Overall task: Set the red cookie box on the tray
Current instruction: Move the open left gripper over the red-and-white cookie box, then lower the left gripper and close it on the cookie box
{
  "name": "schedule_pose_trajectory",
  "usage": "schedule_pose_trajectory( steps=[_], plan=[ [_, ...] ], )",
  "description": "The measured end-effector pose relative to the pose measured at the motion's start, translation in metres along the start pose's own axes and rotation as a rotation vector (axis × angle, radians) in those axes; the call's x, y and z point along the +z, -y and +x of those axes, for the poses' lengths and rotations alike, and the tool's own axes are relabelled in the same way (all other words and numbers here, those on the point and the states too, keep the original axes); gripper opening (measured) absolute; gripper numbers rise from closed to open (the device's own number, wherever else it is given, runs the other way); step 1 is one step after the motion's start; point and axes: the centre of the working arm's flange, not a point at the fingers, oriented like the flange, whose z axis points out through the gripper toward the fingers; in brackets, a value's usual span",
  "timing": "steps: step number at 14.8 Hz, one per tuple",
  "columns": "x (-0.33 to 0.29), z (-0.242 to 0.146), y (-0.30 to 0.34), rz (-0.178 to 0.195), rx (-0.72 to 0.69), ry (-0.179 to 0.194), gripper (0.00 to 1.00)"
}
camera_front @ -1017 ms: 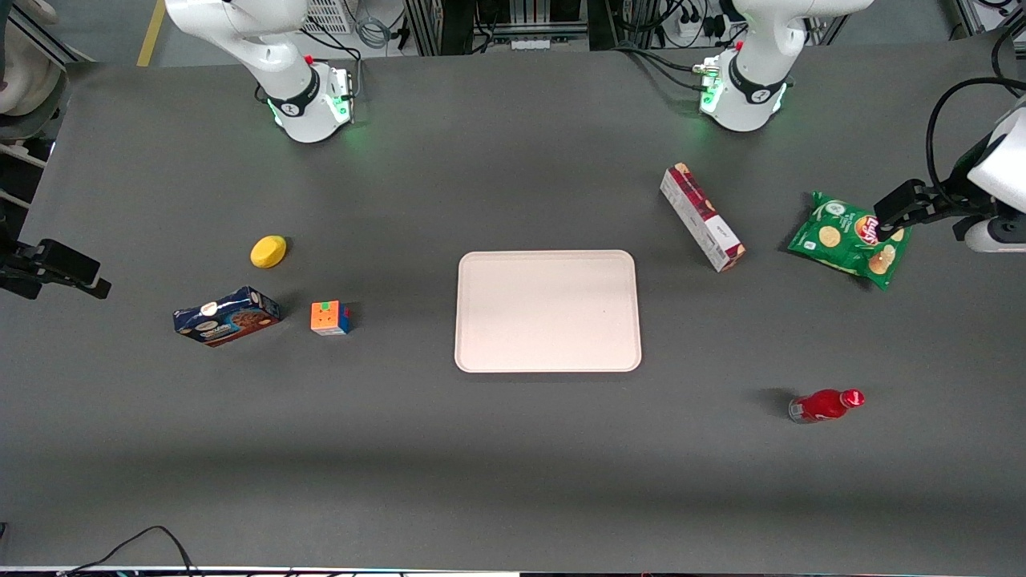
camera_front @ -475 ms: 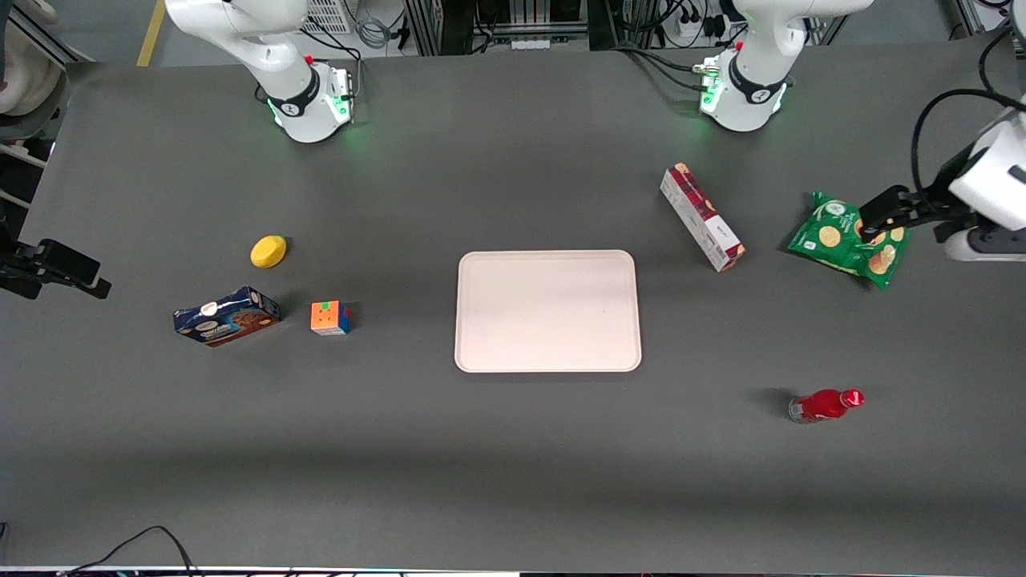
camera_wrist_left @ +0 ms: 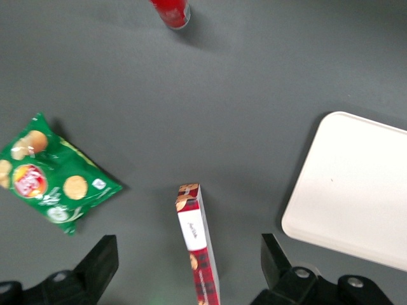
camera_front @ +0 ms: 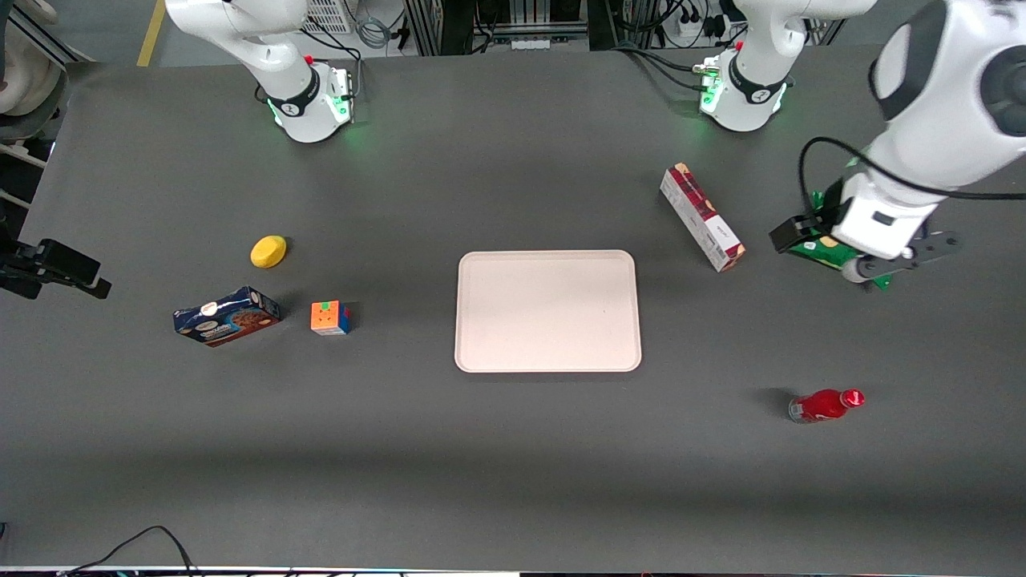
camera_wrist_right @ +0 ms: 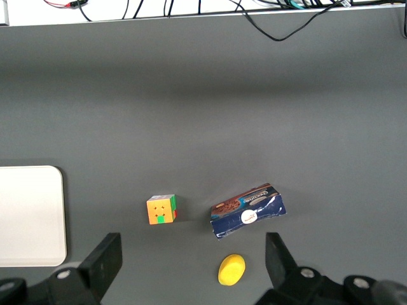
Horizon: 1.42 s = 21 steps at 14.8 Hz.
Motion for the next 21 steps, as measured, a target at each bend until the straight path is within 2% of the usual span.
schedule_pose_trajectory(
  steps=[1, 4, 8, 10, 13, 17, 21],
  plan=[
    [0.020, -0.012, 0.001, -0.001, -0.022, -0.009, 1.00],
    [0.069, -0.055, 0.000, 0.023, -0.070, -0.003, 1.00],
    [0.132, -0.107, -0.006, 0.037, -0.115, -0.033, 1.00],
    [0.162, -0.121, -0.002, 0.013, -0.130, -0.038, 1.00],
    [0.205, -0.142, 0.004, -0.022, -0.146, -0.078, 1.00],
    [0.241, -0.170, 0.001, -0.034, -0.147, -0.110, 1.00],
    [0.263, -0.170, -0.001, -0.062, -0.148, -0.116, 1.00]
  ],
)
